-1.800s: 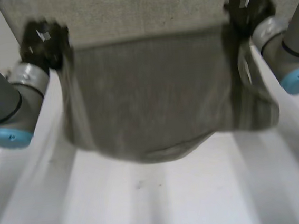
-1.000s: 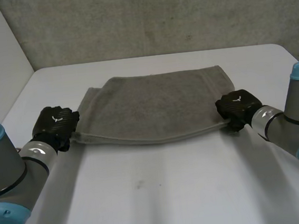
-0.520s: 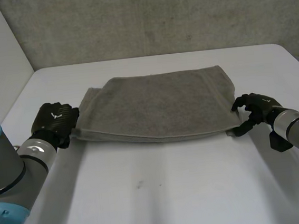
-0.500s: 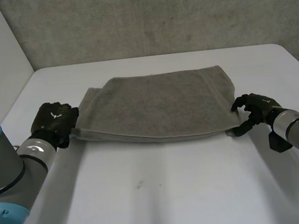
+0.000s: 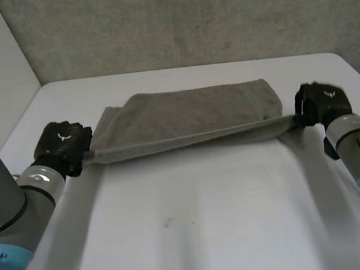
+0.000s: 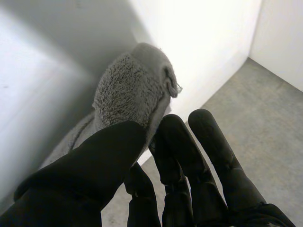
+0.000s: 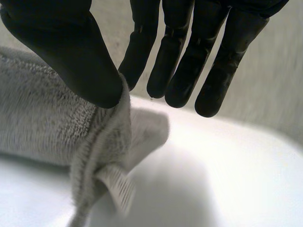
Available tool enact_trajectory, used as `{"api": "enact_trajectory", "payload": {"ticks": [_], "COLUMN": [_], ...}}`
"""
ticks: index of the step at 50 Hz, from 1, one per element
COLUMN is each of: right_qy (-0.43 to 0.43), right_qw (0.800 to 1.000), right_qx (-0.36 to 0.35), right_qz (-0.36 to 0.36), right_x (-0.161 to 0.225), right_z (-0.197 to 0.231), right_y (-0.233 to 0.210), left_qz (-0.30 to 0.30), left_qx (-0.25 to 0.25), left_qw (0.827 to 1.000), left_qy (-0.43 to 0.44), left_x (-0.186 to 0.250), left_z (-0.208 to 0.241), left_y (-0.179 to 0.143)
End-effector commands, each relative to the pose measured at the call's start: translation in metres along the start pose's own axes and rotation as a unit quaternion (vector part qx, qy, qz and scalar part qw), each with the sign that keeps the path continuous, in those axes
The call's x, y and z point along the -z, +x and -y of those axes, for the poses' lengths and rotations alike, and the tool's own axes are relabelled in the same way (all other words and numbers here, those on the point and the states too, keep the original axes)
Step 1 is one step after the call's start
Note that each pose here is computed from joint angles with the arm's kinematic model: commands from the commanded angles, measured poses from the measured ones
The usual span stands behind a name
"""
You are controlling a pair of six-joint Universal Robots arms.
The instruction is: Fold the towel.
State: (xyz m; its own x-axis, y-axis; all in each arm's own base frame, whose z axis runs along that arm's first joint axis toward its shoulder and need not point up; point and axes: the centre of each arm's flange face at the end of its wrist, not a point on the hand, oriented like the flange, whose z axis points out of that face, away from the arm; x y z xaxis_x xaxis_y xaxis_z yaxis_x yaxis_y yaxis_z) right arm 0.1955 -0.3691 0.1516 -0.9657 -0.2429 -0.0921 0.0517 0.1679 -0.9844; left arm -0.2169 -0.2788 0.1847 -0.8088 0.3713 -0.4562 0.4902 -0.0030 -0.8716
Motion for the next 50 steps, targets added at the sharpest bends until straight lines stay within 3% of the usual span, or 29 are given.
{"api": "enact_trajectory", "payload": {"ticks": [1, 2, 5, 7, 16, 37, 50], "right_qy": [0.049, 0.035, 0.004, -0.012, -0.058, -0.065, -0.076], "right_qw": [0.961, 0.947, 0.929, 0.927, 0.929, 0.929, 0.929], "right_qx": [0.270, 0.316, 0.366, 0.368, 0.357, 0.355, 0.353], "right_qz": [0.041, 0.049, 0.056, 0.063, 0.077, 0.079, 0.083], "right_x": [0.024, 0.029, 0.036, 0.039, 0.039, 0.036, 0.035], "right_z": [0.030, 0.025, 0.019, 0.015, -0.005, -0.011, -0.020], "right_y": [-0.030, -0.032, -0.032, -0.032, -0.028, -0.027, -0.026], "left_qz": [-0.031, -0.033, -0.037, -0.040, -0.042, -0.051, -0.090], "left_qx": [0.042, 0.046, 0.047, 0.048, 0.045, 0.047, 0.051], "left_qw": [0.998, 0.998, 0.998, 0.997, 0.997, 0.995, 0.985], "left_qy": [-0.024, -0.028, -0.033, -0.035, -0.040, -0.067, -0.140], "left_x": [0.009, 0.010, 0.010, 0.009, 0.006, 0.009, 0.034], "left_z": [-0.008, -0.010, -0.013, -0.014, -0.021, -0.032, -0.045], "left_y": [0.017, 0.019, 0.021, 0.022, 0.024, 0.025, 0.037]}}
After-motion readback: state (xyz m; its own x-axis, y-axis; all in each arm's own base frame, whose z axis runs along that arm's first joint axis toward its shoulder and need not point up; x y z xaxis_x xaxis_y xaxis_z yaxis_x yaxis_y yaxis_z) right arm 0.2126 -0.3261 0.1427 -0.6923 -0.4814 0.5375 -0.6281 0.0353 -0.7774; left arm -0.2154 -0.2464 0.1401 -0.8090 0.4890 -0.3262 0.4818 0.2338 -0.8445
